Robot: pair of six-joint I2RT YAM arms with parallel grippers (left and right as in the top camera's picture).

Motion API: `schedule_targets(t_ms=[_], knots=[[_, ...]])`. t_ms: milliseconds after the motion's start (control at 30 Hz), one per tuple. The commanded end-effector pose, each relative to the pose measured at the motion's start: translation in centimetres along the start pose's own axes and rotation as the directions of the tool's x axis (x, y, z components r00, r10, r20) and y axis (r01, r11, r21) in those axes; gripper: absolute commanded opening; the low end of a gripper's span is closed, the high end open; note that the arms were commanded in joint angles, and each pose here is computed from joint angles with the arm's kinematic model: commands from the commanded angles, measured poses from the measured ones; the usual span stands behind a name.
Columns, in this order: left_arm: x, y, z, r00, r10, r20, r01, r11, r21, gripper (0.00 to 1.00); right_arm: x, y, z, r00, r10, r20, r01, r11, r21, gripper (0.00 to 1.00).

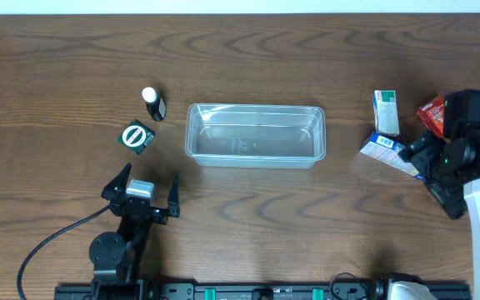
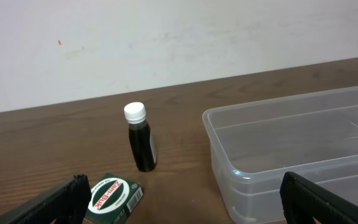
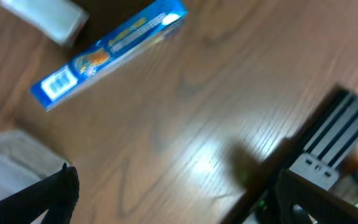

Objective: Pack container

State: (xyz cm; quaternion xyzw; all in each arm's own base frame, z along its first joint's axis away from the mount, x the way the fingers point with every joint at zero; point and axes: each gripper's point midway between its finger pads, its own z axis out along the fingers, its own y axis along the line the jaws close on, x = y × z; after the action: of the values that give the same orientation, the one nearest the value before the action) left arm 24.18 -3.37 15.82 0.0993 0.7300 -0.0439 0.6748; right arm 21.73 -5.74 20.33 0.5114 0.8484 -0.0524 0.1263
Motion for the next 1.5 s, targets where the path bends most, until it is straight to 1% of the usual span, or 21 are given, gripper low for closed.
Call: schedule_targets(t_ms=[0,67,167,200,233,267,333,400,467,533,633,767,867,1000,1167,1300,1467], knots=[[1.5,-0.4,0.1,0.999,-0.003,-0.042,0.004,1.000,0.018,0.98,-1.5,0.3,-0.1,0.983,0.174,0.065,-0.174,0.985,-0.014,0.99],[1.5,-0.4,0.1,0.999,-0.003,-0.042,0.004,1.000,0.018,0.98,-1.4,0.9,-0.1,0.985,0.167,0.051,-0.165,0.986,-0.040,0.99],[1.5,-0.4,0.1,0.999,-0.003,-0.042,0.004,1.000,0.018,0.98,-2.0,0.8,-0.2,0.983,0.167,0.079,-0.165,0.986,-0.036,0.99],[1.5,-0.4,0.1,0.999,-0.003,-0.042,0.004,1.000,0.018,0.98,-2.2,0.7,-0.2,0.981,0.169,0.093,-0.167,0.986,-0.029,0.95],[1.5,-0.4,0.1,0.999,-0.003,-0.042,0.004,1.000,0.018,0.98,-2.6,0.4,-0.1,0.972,0.203,0.121,-0.203,0.979,-0.013,0.89],[1.5,-0.4,0.1,0.999,-0.003,-0.042,0.004,1.000,0.018,0.98,-2.9,0.1,0.0,0.961,0.238,0.139,-0.240,0.971,-0.004,0.88],[1.5,-0.4,0.1,0.999,-0.003,-0.042,0.004,1.000,0.018,0.98,-3.3,-0.6,0.7,0.918,0.352,0.183,-0.362,0.932,0.024,0.87],[1.5,-0.4,0.1,0.999,-0.003,-0.042,0.004,1.000,0.018,0.98,-3.2,-0.9,1.9,0.881,0.431,0.195,-0.449,0.892,0.055,0.86],[1.5,-0.4,0.1,0.999,-0.003,-0.042,0.004,1.000,0.018,0.98,-2.9,-0.8,3.3,0.865,0.463,0.193,-0.485,0.870,0.087,0.87],[1.5,-0.4,0.1,0.999,-0.003,-0.042,0.004,1.000,0.018,0.98,-2.4,-0.5,5.0,0.856,0.485,0.177,-0.509,0.852,0.124,0.92],[1.5,-0.4,0.1,0.999,-0.003,-0.042,0.004,1.000,0.018,0.98,-2.3,0.6,7.1,0.862,0.481,0.161,-0.503,0.852,0.148,0.92],[1.5,-0.4,0.1,0.999,-0.003,-0.042,0.004,1.000,0.018,0.98,-3.4,2.5,9.0,0.873,0.457,0.171,-0.479,0.869,0.123,0.93],[1.5,-0.4,0.1,0.999,-0.003,-0.042,0.004,1.000,0.018,0.98,-4.0,4.2,9.9,0.870,0.457,0.186,-0.476,0.876,0.078,0.93],[1.5,-0.4,0.1,0.999,-0.003,-0.042,0.004,1.000,0.018,0.98,-4.9,7.5,11.1,0.887,0.419,0.195,-0.425,0.905,-0.009,0.95],[1.5,-0.4,0.1,0.999,-0.003,-0.042,0.004,1.000,0.018,0.98,-4.7,10.0,12.8,0.893,0.411,0.181,-0.409,0.911,-0.052,0.93],[1.5,-0.4,0.1,0.999,-0.003,-0.042,0.004,1.000,0.018,0.98,-4.2,11.3,14.0,0.900,0.409,0.149,-0.404,0.912,-0.066,0.90],[1.5,-0.4,0.1,0.999,-0.003,-0.042,0.004,1.000,0.018,0.98,-3.9,11.7,14.5,0.902,0.412,0.127,-0.406,0.911,-0.068,0.88]])
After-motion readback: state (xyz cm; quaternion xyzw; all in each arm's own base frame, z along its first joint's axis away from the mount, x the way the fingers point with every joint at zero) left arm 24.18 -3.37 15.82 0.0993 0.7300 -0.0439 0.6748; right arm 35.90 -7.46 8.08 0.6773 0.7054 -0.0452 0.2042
